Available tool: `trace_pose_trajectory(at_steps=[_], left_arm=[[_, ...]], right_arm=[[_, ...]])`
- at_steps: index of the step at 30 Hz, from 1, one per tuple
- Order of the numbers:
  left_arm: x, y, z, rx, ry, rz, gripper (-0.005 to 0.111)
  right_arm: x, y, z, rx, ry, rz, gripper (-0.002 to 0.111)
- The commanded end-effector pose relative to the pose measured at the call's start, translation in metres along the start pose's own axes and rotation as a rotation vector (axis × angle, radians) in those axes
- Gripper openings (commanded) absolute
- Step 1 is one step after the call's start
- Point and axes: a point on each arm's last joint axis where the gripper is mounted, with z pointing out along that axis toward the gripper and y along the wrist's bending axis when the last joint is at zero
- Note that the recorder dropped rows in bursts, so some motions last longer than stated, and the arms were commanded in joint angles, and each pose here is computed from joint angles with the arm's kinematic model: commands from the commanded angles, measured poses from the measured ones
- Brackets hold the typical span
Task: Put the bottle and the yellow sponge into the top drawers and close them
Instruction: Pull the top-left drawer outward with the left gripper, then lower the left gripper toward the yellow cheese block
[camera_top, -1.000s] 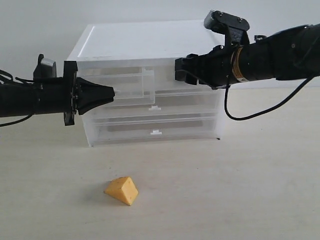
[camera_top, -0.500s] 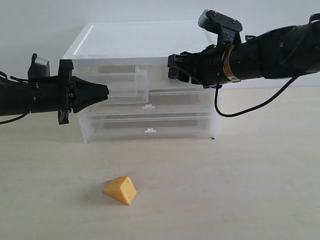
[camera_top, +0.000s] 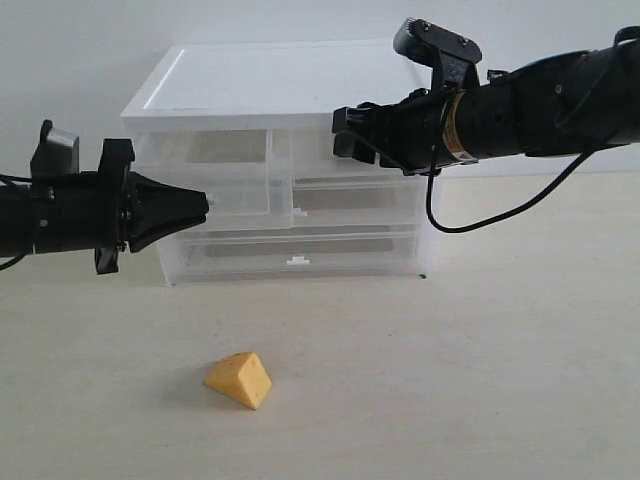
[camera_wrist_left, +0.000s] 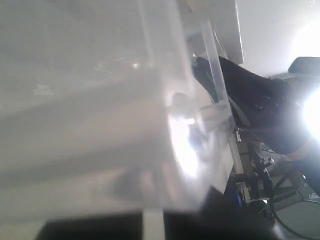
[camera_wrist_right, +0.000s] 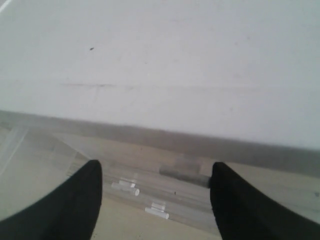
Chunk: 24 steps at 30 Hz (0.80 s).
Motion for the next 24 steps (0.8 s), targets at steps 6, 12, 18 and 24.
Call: trace_pose_trajectory(at_steps=[6,12,18,24], left_arm=[[0.043,-0.022,-0.009,0.133,0.118,0.054,0.004],[0.053,-0.020,-0.013,0.126,0.121,0.044,0.004],[0.052,-0.022,-0.013,0.130,0.116,0.063,0.005],[0.052,-0.022,-0.013,0.131,0.115,0.081,0.058]], right_arm=[[-0.012,0.006,0.009,-0.013,-0.046,-0.013,0.058],[-0.012,0.006,0.009,-0.013,-0.046,-0.013,0.058],[-0.011,0.009,0.008,-0.039,-0.040,-0.013,0.058],[-0.011,0.010,0.008,-0.053,-0.035,-0.018,0.058]])
